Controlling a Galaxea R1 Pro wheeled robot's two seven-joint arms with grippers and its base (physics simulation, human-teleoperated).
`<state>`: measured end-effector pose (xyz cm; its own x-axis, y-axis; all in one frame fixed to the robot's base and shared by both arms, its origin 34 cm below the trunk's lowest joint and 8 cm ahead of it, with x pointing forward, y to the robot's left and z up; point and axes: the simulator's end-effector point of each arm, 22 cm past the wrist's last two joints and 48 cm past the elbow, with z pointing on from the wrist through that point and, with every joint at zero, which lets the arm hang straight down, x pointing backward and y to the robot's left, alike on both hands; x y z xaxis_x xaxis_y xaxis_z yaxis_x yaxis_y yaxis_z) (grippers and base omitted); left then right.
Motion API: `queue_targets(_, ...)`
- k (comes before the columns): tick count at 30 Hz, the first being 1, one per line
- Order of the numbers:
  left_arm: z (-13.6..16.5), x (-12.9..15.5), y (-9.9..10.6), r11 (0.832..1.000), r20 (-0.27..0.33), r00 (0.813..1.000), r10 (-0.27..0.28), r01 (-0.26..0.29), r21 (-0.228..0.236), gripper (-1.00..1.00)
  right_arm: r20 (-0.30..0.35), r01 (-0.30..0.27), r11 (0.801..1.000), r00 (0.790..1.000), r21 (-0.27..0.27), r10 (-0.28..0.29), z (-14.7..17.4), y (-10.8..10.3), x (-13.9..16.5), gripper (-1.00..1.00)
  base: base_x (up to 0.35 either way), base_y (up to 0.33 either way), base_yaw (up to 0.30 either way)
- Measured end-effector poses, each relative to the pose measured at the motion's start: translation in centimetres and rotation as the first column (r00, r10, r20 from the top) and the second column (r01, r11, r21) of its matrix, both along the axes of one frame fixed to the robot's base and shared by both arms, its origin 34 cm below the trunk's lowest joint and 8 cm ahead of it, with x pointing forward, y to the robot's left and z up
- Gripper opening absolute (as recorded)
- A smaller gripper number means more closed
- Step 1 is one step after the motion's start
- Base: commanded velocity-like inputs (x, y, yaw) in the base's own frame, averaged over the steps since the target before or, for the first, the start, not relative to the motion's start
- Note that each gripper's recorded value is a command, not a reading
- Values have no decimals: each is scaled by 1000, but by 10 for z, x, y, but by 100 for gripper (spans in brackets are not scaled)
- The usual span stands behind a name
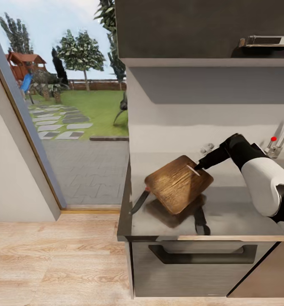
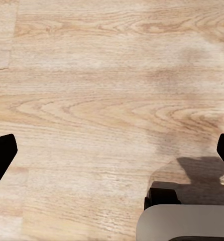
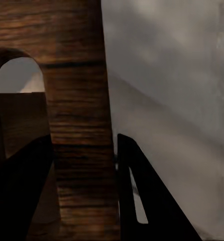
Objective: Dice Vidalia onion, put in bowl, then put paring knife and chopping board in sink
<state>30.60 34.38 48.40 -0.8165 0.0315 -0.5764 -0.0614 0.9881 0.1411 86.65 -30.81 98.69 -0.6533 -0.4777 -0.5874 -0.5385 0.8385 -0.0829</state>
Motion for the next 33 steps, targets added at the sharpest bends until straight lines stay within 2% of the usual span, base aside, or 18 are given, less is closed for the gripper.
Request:
queue_targets(5, 0, 1, 0, 1000, 1, 1000, -1, 1, 0, 100, 32, 97, 995, 995, -33, -96, 7, -28, 7, -100, 0, 0, 0)
queue_targets(9, 0, 0, 0, 1000, 1, 1000, -2, 2, 0, 100, 44, 196, 981, 980, -18, -195, 12, -55, 9, -100, -4, 0, 0)
queue_targets(10, 0, 0, 0, 1000, 1, 1000, -2, 2, 0, 100, 60, 225, 974, 973, -32, -223, 13, -64, 12, -100, -50, -9, 0)
queue_targets(13, 0, 1, 0, 1000, 1, 1000, -2, 2, 0, 100, 112, 326, 944, 941, -55, -319, 18, -91, 19, -100, -117, -85, 0)
queue_targets(14, 0, 1, 0, 1000, 1, 1000, -2, 2, 0, 100, 134, 369, 928, 924, -54, -359, 21, -100, 22, -100, -171, -147, 0)
queue_targets(15, 0, 1, 0, 1000, 1, 1000, -2, 2, 0, 100, 149, 386, 919, 916, -77, -373, 21, -108, 22, -100, -199, -177, 0)
queue_targets(18, 0, 1, 0, 1000, 1, 1000, -2, 2, 0, 100, 183, 476, 877, 869, -59, -459, 24, -128, 25, -100, -229, -210, 0)
queue_targets(19, 0, 1, -1, 1000, 1, 1000, -3, 3, 0, 100, 187, 509, 860, 848, -32, -495, 24, -135, 25, -100, -244, -227, 0)
queue_targets(22, 0, 1, -1, 1000, 1, 1000, -4, 4, 0, 100, 178, 526, 850, 837, -6, -517, 22, -137, 24, -100, -246, -229, 0)
queue_targets(27, 0, 1, -1, 1000, 1, 1000, -4, 4, -1, 100, 178, 561, 828, 817, -20, -549, 17, -155, 19, -100, -248, -231, 0)
queue_targets(33, 0, 1, -4, 1000, 1, 1000, -4, 4, -5, 100, 143, 571, 821, 812, 1, -565, 5, -157, 14, -100, -248, -231, 0)
